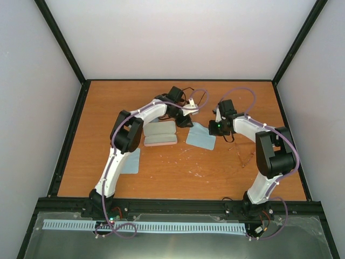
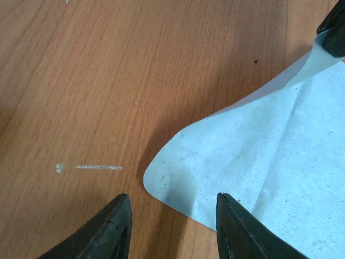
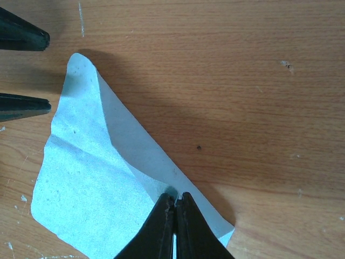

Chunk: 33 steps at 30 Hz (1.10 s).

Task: Organize the sunglasses
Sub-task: Fold the glasses cleaning cloth at the center of the board.

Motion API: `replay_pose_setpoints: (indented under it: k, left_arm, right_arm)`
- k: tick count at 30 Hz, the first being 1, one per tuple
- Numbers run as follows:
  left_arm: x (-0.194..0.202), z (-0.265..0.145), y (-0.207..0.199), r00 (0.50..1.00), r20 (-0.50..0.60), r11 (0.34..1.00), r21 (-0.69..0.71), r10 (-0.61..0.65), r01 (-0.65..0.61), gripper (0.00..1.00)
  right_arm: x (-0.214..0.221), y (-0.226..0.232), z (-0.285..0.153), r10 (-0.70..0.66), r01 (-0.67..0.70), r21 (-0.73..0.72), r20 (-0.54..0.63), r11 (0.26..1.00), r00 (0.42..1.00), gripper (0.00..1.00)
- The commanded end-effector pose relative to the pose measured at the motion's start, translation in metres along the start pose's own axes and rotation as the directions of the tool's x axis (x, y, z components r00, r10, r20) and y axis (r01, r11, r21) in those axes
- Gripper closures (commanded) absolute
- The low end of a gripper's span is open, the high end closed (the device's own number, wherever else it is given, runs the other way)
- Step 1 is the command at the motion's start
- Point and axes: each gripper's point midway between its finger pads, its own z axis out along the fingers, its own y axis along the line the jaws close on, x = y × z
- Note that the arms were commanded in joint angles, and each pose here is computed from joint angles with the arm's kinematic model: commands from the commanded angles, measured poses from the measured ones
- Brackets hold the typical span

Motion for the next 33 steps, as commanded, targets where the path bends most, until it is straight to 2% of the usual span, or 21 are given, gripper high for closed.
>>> replay_pose_setpoints:
  k: [1,19,28,33]
  left_arm:
    - [0.003,0.007,0.001,0.999,-0.011,1.0,0.009,0.03,-0.03,0.57]
    - [-0.003,0.018,0.001,1.0,0.014,1.0,0.019,0.018,-0.018,0.61]
    - [0.002,0.027,-0.006,1.0,-0.005,0.999,0.037,0.017,-0.017,0.73]
    - [0.003,0.027,-0.009,1.0,-0.01,0.999,0.049,0.012,-0.011,0.84]
  right_arm:
    - [-0.01,0.0,-0.002,-0.005,0.005,-0.001,0.028,1.0,1.0,0.97]
    - [-0.005,0.0,0.0,-0.004,0.004,-0.011,0.016,1.0,1.0,0.97]
    - [-0.005,0.0,0.001,-0.006,0.006,-0.011,0.01,1.0,1.0,0.97]
    - [-0.003,0.0,0.002,-0.005,0.005,-0.01,0.006,1.0,1.0,0.97]
